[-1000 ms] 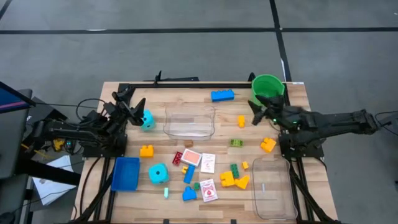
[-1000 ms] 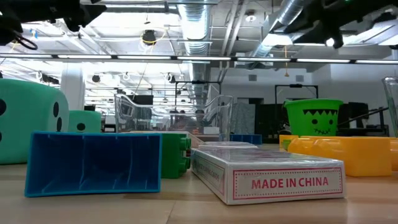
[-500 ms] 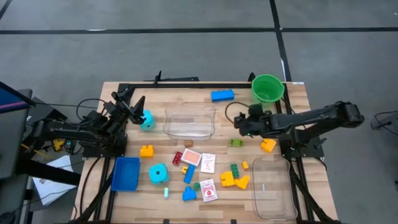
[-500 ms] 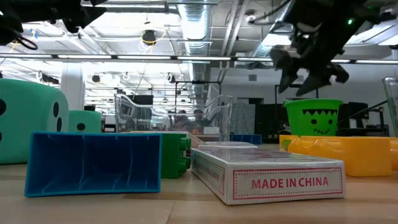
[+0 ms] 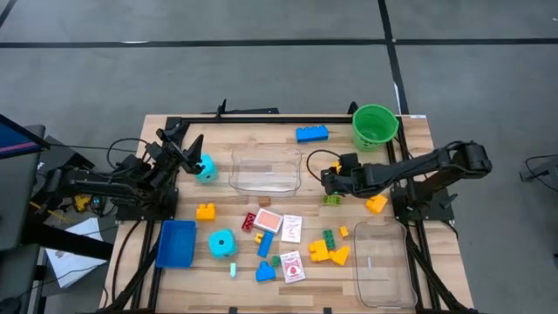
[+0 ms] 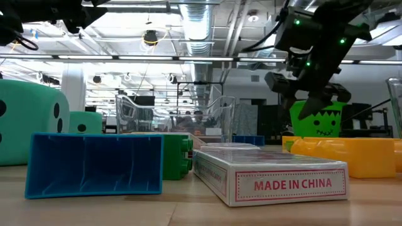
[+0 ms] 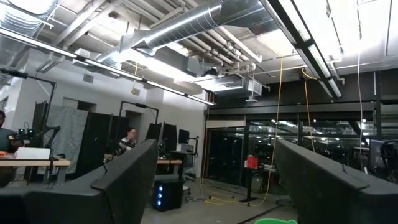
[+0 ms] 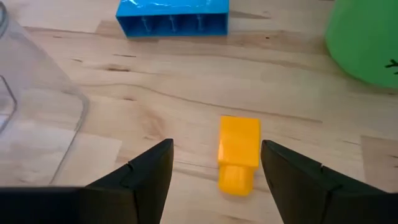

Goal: Pick & Place Toys
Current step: Put the yellow game piece into the top transparent bin

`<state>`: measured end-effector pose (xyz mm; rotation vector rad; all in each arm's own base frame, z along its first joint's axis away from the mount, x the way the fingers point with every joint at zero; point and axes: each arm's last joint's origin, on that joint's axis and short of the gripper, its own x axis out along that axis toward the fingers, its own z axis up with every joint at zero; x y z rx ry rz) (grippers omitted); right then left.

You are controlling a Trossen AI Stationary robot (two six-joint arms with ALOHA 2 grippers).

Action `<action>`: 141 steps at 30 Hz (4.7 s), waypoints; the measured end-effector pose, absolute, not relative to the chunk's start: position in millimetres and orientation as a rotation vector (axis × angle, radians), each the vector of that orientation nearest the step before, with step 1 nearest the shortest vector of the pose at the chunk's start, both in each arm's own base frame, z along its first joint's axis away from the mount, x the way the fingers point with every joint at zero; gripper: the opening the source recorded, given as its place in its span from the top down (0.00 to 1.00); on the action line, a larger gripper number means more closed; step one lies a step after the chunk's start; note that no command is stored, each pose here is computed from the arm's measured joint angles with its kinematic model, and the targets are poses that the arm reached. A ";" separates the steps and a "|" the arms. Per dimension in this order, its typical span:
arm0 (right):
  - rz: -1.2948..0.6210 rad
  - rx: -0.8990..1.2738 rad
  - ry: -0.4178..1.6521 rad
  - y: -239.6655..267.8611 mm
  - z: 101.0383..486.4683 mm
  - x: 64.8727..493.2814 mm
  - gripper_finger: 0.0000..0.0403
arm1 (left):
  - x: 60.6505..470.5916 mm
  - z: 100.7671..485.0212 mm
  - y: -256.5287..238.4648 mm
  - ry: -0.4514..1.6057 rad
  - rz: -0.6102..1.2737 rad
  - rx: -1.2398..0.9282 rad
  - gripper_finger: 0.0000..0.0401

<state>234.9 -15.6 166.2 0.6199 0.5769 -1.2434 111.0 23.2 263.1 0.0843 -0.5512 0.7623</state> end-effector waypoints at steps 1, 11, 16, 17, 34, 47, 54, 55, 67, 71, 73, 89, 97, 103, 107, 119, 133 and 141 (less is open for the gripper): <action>-1.245 0.616 0.582 -15.6 165.0 235.2 0.42 | 111.0 263.1 23.2 -0.551 0.762 0.084 0.21; -1.281 0.624 0.658 -18.9 146.6 239.6 0.42 | 111.0 263.1 23.2 -0.553 0.761 0.081 0.21; -1.308 0.616 0.678 -23.2 139.0 241.2 0.42 | 111.0 263.1 23.2 -0.553 0.760 0.082 0.21; -1.313 0.617 0.679 -24.4 137.2 242.0 0.42 | 111.0 263.1 23.2 -0.553 0.760 0.082 0.21; -1.375 0.613 0.787 -36.7 107.8 245.8 0.42 | 111.3 262.8 23.1 -0.549 0.759 0.083 0.21; -1.353 0.607 0.795 -36.5 108.5 246.9 0.62 | 111.3 263.0 23.1 -0.549 0.759 0.083 0.21; -1.350 0.597 0.798 -35.3 108.7 246.8 0.71 | 111.3 262.9 23.1 -0.548 0.759 0.083 0.21; -1.347 0.595 0.799 -34.8 108.7 246.9 0.71 | 111.4 262.8 23.1 -0.547 0.759 0.083 0.21; -1.286 0.545 0.840 -26.6 112.6 246.3 0.71 | 111.5 262.7 23.2 -0.546 0.759 0.084 0.21; -1.247 0.529 0.815 -25.6 126.8 244.4 0.71 | 111.5 262.7 23.2 -0.545 0.760 0.084 0.21; -1.237 0.508 0.794 -25.5 135.9 241.9 0.71 | 111.7 262.5 23.2 -0.543 0.759 0.085 0.21; -0.944 0.370 0.593 1.1 214.3 217.7 0.71 | 112.4 261.6 23.2 -0.530 0.759 0.089 0.21; -0.750 0.327 0.524 27.8 240.9 198.5 0.69 | 112.5 261.4 23.2 -0.527 0.758 0.090 0.21; -0.605 0.325 0.519 49.4 248.2 188.2 0.71 | 109.2 265.5 23.0 -0.583 0.763 0.072 0.21; -0.460 0.304 0.570 68.7 247.6 182.2 0.71 | 106.3 268.6 23.0 -0.628 0.766 0.058 0.21; -0.234 0.448 0.647 116.3 272.9 153.9 0.71 | 99.7 272.8 32.0 -0.695 0.855 0.066 0.21; -0.284 0.577 0.751 153.6 261.6 136.0 0.71 | 107.2 274.1 41.6 -0.819 0.820 0.057 0.21; -0.330 0.539 0.723 156.4 254.1 145.8 0.71 | 131.7 280.3 54.9 -0.782 0.833 0.060 0.21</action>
